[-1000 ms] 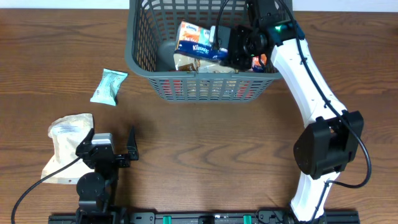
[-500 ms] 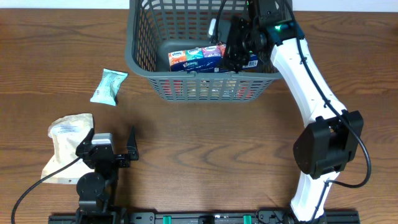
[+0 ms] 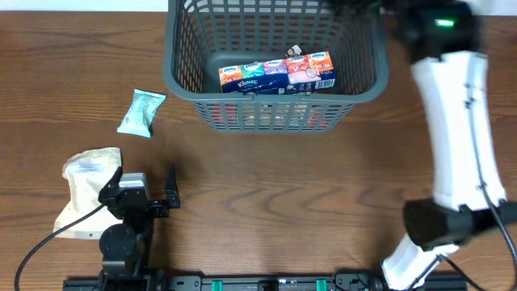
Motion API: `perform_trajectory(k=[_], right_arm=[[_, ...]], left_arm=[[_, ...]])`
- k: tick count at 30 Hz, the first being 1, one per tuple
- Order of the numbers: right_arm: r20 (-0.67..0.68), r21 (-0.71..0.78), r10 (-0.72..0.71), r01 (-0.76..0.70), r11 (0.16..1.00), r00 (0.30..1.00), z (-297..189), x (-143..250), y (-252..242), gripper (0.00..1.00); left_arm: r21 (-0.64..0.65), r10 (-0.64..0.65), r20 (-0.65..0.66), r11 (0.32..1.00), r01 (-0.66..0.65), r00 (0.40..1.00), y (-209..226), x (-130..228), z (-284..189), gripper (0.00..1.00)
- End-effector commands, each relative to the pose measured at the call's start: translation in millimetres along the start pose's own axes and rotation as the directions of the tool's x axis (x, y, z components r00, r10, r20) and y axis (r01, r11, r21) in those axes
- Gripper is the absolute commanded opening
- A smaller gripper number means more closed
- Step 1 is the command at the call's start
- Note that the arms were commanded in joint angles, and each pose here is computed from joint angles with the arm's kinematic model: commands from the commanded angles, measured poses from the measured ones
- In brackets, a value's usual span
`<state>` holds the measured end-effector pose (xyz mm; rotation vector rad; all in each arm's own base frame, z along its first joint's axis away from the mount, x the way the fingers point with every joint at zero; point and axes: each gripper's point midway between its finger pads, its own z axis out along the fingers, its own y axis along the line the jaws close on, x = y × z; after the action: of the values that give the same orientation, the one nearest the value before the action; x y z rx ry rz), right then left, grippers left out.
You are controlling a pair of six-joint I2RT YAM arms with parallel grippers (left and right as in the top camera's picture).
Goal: Pack container
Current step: 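Carry the tissue box over the basket and release it inside, then withdraw the right gripper and move the left gripper to the green packet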
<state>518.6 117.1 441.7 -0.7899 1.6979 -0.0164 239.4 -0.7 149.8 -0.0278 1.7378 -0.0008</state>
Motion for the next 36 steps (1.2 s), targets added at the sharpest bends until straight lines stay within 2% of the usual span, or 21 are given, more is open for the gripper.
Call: perform_trajectory(k=[1,5,6,13,18,26,31,36], right_arm=[[-0.041,0.379,0.39,-0.346,0.858,0.92,-45,48,-97,0.99],[-0.049,0.524,0.636,-0.522,0.673,0.77,-90,120,-145,0.99],[-0.065,0.542,0.667,-0.536,0.648,0.742,-97,135,-149,0.99],[-0.209,0.623,0.805,-0.559,0.547,0.555,-129,231,-145,0.99],[-0.317,0.6,0.844,-0.599,0.531,0.432,-116,283,-110,0.99],[-0.453,0.549,0.864,-0.694,0.465,0.22,-88,368,-28,0.99],[-0.507,0.553,0.848,-0.697,0.457,0.154,-85,397,7,0.99],[-0.544,0.56,0.832,-0.692,0.456,0.108,-87,415,31,0.99]], left_arm=[[0.002,-0.026,-0.011,1.0,0.026,1.0,-1,5,1,0.99],[-0.014,-0.093,-0.028,0.996,0.093,0.995,2,-15,-10,0.99],[-0.016,-0.096,-0.043,0.995,0.095,0.994,2,-20,-13,0.99],[-0.133,-0.089,-0.16,0.989,0.068,0.983,19,-76,-26,0.99],[-0.202,-0.085,-0.292,0.979,0.025,0.953,28,-115,-11,0.99],[-0.278,-0.114,-0.567,0.959,-0.059,0.816,51,-155,21,0.99],[-0.255,-0.065,-0.677,0.955,-0.15,0.733,71,-162,39,0.99],[-0.221,-0.148,-0.772,0.974,-0.043,0.619,79,-139,55,0.99]])
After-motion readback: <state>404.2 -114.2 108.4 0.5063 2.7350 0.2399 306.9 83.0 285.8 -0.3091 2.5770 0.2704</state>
